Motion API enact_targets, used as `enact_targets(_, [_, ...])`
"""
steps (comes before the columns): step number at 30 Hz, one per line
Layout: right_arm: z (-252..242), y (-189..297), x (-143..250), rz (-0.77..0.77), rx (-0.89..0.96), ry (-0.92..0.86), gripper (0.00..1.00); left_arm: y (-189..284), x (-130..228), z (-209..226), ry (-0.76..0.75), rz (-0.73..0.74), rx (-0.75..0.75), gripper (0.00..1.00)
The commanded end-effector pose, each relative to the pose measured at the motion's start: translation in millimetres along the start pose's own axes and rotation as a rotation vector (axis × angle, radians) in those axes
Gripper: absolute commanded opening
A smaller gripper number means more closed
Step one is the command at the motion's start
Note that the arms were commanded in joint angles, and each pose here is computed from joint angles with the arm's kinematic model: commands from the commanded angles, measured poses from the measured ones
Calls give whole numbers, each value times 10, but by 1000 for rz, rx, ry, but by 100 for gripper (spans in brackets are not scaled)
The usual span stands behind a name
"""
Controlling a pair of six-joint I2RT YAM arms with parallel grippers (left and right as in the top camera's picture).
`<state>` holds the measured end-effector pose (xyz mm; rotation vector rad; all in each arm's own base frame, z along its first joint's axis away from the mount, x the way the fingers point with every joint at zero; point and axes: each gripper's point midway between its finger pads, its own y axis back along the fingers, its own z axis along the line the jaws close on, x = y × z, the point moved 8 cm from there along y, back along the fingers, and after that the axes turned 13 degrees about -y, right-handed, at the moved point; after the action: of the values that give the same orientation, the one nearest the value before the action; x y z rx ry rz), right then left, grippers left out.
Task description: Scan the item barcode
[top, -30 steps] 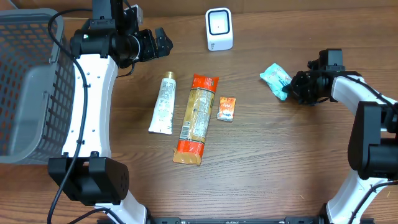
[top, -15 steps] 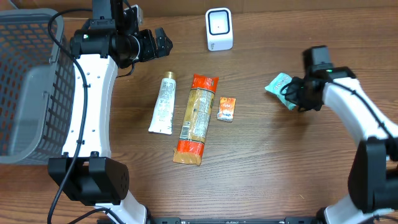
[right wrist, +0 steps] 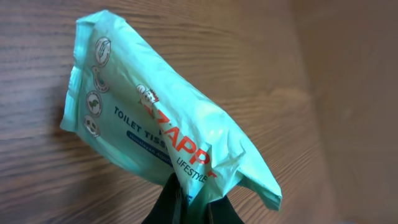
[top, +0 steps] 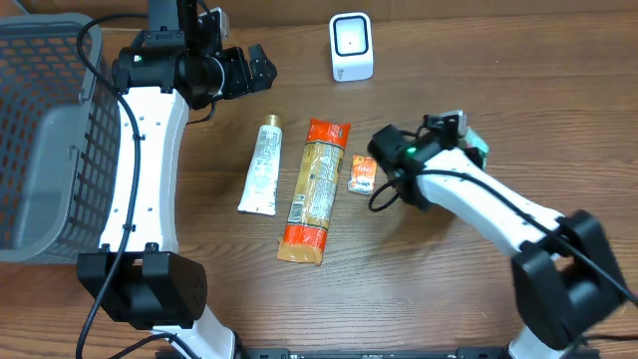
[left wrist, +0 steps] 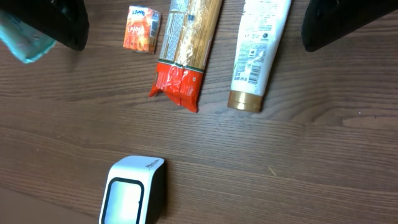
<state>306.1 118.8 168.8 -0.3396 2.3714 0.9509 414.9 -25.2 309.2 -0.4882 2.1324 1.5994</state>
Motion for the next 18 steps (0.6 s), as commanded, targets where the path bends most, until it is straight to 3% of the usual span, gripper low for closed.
enact_targets(1, [112, -77, 2, -116, 144, 161, 4, -4, -1, -4, -21, 0, -2, 100])
enact_targets(6, [313, -111, 164, -113, 162, 260, 4, -4, -1, -4, -21, 0, -2, 100])
enact_targets(11, [599, 64, 428, 28, -44, 387, 4, -4, -1, -4, -21, 0, -2, 100])
enact_targets(17, [825, 384, 707, 74, -213, 526, 26, -4, -1, -4, -21, 0, -2, 100])
enact_targets(18, [840, 422, 730, 66, -219, 535, 36, -4, -1, -4, -21, 0, -2, 100])
